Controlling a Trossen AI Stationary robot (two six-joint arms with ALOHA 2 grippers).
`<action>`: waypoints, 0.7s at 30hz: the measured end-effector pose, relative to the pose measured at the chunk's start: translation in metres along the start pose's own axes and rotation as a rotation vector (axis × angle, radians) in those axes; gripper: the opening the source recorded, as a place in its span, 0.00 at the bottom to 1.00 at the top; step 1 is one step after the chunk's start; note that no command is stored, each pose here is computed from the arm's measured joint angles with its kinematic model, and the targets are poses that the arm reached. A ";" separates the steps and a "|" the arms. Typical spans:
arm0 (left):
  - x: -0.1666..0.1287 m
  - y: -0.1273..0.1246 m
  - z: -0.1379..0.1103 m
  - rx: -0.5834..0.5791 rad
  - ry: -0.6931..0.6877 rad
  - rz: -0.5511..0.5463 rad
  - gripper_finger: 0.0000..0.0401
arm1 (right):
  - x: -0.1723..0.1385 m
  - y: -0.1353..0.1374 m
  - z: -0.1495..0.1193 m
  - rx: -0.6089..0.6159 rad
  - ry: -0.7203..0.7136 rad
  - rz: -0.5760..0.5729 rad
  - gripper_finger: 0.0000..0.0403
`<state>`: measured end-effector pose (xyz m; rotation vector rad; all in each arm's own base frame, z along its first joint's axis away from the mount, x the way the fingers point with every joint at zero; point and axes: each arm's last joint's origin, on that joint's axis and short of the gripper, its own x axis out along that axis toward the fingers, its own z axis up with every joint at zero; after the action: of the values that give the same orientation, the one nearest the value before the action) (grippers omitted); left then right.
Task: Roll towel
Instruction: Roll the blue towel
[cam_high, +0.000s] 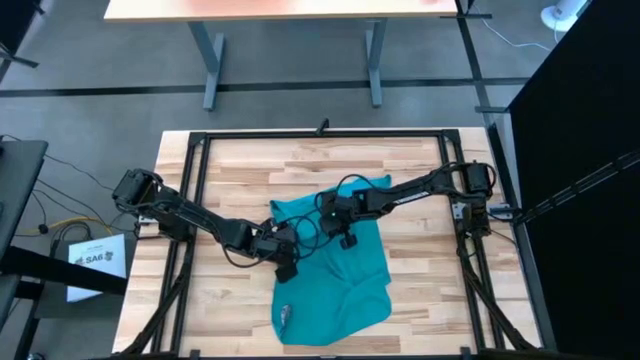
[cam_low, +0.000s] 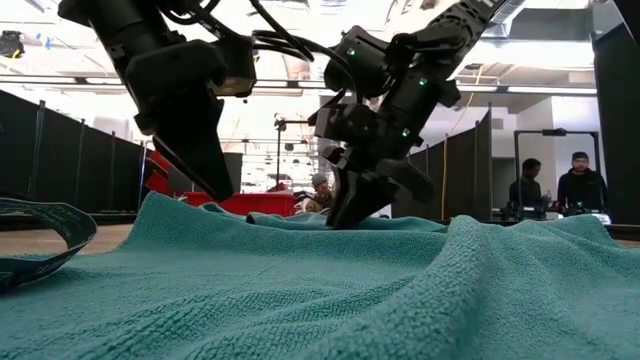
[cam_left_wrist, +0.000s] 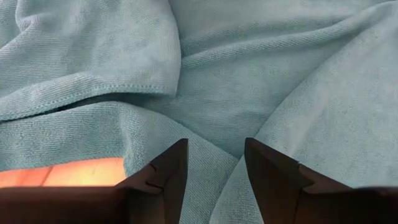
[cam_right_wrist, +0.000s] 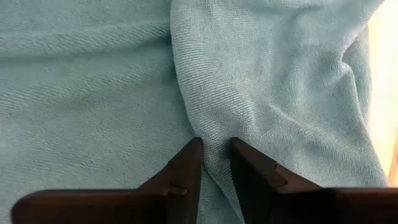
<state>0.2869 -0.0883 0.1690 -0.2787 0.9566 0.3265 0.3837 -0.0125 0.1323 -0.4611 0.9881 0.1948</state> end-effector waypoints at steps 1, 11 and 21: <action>0.000 0.000 0.000 -0.001 -0.002 -0.002 0.36 | 0.000 -0.001 0.000 0.002 0.000 0.001 0.10; -0.002 -0.007 -0.010 -0.026 0.006 -0.019 0.36 | -0.023 -0.036 0.016 0.048 -0.073 -0.075 0.00; -0.005 -0.015 -0.014 -0.046 -0.002 -0.047 0.36 | -0.049 -0.125 0.000 0.182 -0.107 -0.242 0.00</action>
<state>0.2796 -0.1077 0.1663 -0.3421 0.9403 0.3063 0.4020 -0.1209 0.2091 -0.3955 0.8283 -0.0874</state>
